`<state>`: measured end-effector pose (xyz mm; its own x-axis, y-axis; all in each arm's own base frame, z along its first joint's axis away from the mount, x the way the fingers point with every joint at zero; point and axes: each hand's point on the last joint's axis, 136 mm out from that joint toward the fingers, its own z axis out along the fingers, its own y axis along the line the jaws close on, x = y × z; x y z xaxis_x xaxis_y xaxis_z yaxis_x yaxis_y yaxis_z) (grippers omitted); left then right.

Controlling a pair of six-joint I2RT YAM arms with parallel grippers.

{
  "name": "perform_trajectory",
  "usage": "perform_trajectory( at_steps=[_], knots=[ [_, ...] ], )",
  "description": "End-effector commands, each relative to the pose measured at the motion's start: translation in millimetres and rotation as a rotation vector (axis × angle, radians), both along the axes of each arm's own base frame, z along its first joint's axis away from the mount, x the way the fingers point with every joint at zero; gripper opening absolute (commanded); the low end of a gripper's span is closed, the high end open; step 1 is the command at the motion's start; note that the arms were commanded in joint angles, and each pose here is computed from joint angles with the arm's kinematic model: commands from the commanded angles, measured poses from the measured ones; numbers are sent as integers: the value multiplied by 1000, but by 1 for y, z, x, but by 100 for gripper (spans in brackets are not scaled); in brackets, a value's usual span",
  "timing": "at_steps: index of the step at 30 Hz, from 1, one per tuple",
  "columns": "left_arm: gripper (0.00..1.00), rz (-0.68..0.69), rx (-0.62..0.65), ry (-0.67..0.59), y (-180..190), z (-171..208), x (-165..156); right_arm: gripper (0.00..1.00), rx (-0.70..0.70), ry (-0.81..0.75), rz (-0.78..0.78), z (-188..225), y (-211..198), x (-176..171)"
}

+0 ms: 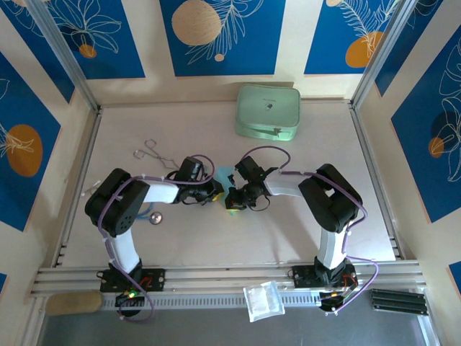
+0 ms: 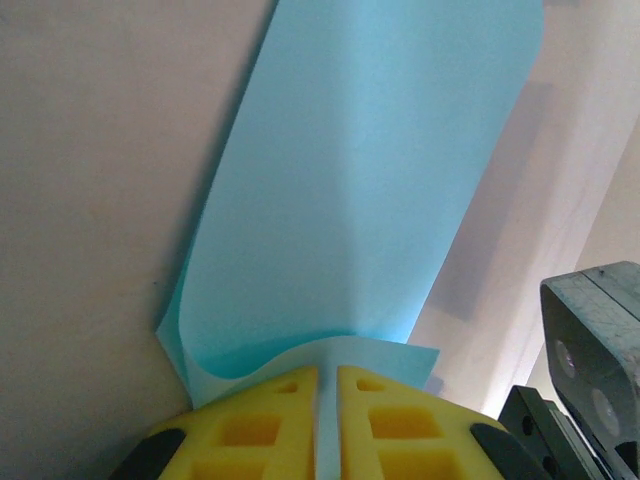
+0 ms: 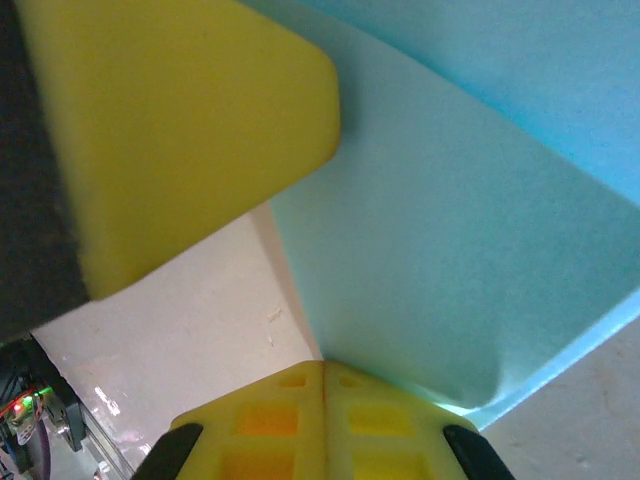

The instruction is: Fold a paper plane with a square sheet of paper (pick it up from the middle)

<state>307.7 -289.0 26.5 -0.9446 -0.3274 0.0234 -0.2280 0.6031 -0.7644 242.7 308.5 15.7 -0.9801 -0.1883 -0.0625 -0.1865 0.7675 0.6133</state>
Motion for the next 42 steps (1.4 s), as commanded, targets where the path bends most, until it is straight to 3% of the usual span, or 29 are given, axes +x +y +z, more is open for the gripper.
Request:
perform_trajectory(
  at_steps=[1, 14, 42],
  knots=[
    [13, -28, 9, -34, 1, 5, 8, 4, -91, 52, 14, -18, -15, -12],
    [13, -90, 64, -72, 7, 2, 22, 4, -131, 59, 24, -24, -22, -13],
    [9, -47, 199, 37, 31, -40, 13, 7, -98, 114, 75, -11, -35, -49]
  ],
)
